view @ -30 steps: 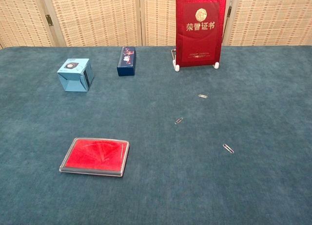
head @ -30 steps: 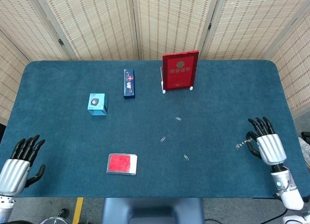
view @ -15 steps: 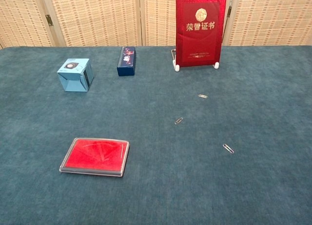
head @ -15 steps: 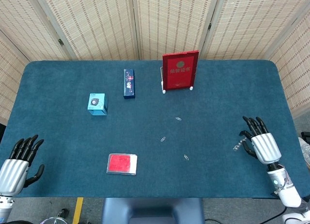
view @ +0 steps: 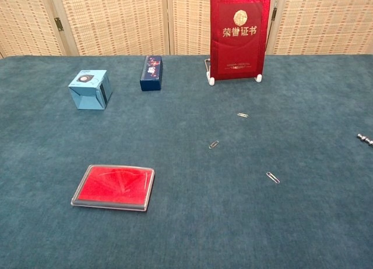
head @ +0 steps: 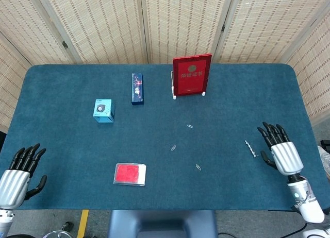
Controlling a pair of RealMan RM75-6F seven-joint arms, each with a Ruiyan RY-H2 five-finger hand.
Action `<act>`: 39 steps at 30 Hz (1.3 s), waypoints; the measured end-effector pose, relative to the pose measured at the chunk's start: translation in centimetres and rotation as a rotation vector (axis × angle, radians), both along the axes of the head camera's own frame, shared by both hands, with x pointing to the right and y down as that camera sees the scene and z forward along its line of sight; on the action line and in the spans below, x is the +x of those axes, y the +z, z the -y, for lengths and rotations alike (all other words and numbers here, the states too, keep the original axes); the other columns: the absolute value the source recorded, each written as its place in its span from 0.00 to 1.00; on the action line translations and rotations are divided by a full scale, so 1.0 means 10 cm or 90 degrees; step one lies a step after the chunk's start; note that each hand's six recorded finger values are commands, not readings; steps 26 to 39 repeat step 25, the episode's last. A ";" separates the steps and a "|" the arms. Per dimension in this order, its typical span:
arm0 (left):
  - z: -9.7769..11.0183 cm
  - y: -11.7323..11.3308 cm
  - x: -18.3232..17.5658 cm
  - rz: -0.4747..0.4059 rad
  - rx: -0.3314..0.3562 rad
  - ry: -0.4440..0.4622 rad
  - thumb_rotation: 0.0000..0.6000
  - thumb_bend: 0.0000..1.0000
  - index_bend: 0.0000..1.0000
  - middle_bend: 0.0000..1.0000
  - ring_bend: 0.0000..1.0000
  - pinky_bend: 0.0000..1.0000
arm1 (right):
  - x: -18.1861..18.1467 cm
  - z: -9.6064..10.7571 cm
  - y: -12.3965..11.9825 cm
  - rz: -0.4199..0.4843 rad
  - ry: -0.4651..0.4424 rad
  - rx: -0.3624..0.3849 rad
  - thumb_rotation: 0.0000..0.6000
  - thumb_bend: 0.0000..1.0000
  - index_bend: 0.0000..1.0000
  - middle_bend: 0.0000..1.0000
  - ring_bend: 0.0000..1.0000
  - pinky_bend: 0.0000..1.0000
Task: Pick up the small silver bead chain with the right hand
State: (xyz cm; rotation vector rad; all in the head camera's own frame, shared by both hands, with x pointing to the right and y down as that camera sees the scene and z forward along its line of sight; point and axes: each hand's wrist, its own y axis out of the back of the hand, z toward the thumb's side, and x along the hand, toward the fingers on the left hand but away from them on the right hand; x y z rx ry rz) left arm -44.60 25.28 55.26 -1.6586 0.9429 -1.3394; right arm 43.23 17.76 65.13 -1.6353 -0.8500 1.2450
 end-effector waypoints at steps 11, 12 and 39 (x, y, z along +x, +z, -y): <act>0.00 0.02 -0.01 0.004 -0.008 0.000 1.00 0.50 0.00 0.00 0.00 0.00 | 0.04 -0.33 -0.25 -0.024 0.055 -0.025 1.00 0.45 0.00 0.00 0.00 0.00; -0.01 0.02 -0.01 0.004 -0.007 0.001 1.00 0.50 0.00 0.00 0.00 0.00 | 0.05 -0.39 -0.28 -0.029 0.066 -0.031 1.00 0.45 0.00 0.00 0.00 0.00; -0.06 0.00 0.04 0.010 -0.001 0.015 1.00 0.50 0.00 0.00 0.00 0.00 | 0.19 -0.79 -0.65 -0.053 0.136 -0.020 1.00 0.45 0.00 0.00 0.00 0.00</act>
